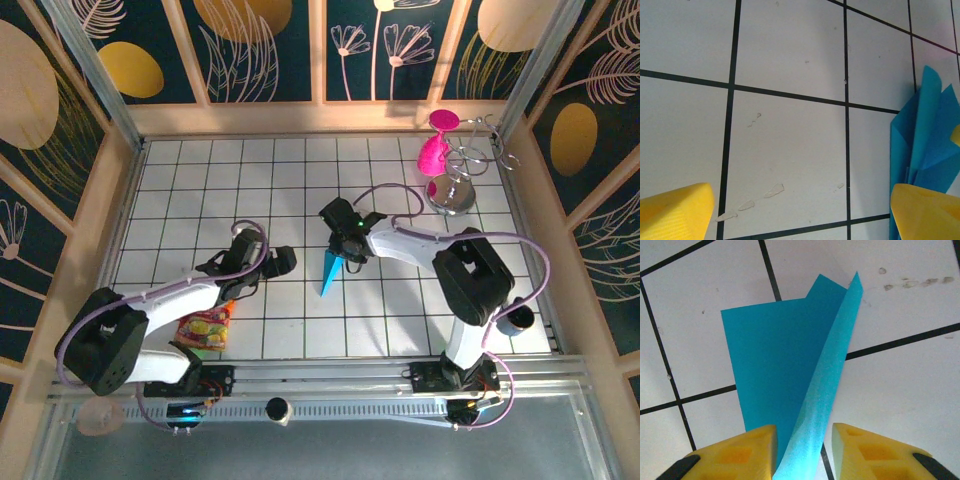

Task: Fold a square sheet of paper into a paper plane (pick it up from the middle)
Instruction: Turn over the paper at the center of the table.

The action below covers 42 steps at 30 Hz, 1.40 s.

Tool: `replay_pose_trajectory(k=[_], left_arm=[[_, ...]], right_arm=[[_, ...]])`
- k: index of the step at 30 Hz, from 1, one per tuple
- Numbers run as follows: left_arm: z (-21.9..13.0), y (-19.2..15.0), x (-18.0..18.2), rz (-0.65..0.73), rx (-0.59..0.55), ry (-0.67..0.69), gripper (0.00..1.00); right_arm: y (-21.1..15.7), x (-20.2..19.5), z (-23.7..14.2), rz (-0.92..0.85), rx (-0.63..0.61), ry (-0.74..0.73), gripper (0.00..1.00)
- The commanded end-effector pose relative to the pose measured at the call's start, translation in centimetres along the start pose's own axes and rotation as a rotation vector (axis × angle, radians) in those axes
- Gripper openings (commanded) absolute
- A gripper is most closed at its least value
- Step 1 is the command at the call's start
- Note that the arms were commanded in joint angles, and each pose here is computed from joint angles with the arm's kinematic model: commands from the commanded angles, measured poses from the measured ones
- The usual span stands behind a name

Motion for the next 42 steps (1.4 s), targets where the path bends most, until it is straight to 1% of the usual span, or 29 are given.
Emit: replay_pose_trajectory(k=[1, 5, 8, 12, 17, 19, 23, 25, 28, 32, 34, 37, 40, 42], left_arm=[[0.2, 0.9, -0.2, -0.022, -0.029, -0.002, 0.91], [-0.1, 1.1, -0.4, -0.038, -0.042, -0.012, 0.92], [-0.1, 1.1, -0.3, -0.046, -0.047, -0.014, 0.92], [-0.1, 1.0, -0.1, -0.056, -0.046, -0.015, 0.92], [0.0, 0.9, 0.0, -0.069, -0.051, -0.016, 0.92], [0.0, 1.0, -0.1, -0.074, -0.053, -0.019, 0.92], [-0.2, 1.2, 0.0, -0.089, -0.066, -0.021, 0.93], [-0.3, 1.2, 0.3, -0.101, -0.073, -0.021, 0.93], [-0.8, 1.6, 0.9, -0.139, -0.095, -0.026, 0.93], [-1.7, 2.2, 1.8, -0.203, -0.130, -0.053, 0.93], [-2.2, 2.5, 2.1, -0.234, -0.152, -0.079, 0.93], [-2.7, 2.7, 2.1, -0.262, -0.173, -0.115, 0.93], [-3.0, 2.8, 2.1, -0.274, -0.185, -0.126, 0.93], [-3.1, 2.7, 2.1, -0.279, -0.186, -0.135, 0.92]], right_arm=[[-0.1, -0.8, -0.9, 0.022, -0.029, -0.030, 0.29], [-0.2, -0.9, -0.7, 0.034, -0.016, -0.011, 0.26], [-0.6, -0.9, -0.4, 0.038, 0.008, 0.002, 0.26], [-1.0, -1.2, -0.1, 0.048, 0.022, -0.006, 0.29], [-0.8, -1.5, -0.6, 0.062, -0.007, -0.007, 0.27], [-0.5, -1.5, -0.8, 0.065, -0.018, -0.007, 0.22], [0.1, -1.5, -1.5, 0.072, -0.054, 0.007, 0.06], [0.7, -1.1, -2.2, 0.055, -0.085, 0.039, 0.00], [2.0, 0.6, -3.8, -0.022, -0.139, 0.148, 0.00], [3.4, 4.2, -6.5, -0.190, -0.186, 0.370, 0.00], [3.5, 5.7, -7.5, -0.257, -0.191, 0.508, 0.00], [2.9, 6.1, -7.6, -0.272, -0.149, 0.691, 0.00], [2.1, 5.3, -6.4, -0.241, -0.081, 0.801, 0.00], [1.6, 4.7, -5.4, -0.220, -0.039, 0.841, 0.00]])
Point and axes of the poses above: each hand's point on the last joint's axis, 136 mm out from that joint toward the fingers, its own z axis out along the fingers, its own x axis along the line the jaws close on, y = z × x, the point moved 6 cm from there along -z, back along the fingers, and after that the axes turned 1 degree about -z, right-handed, at the moved point
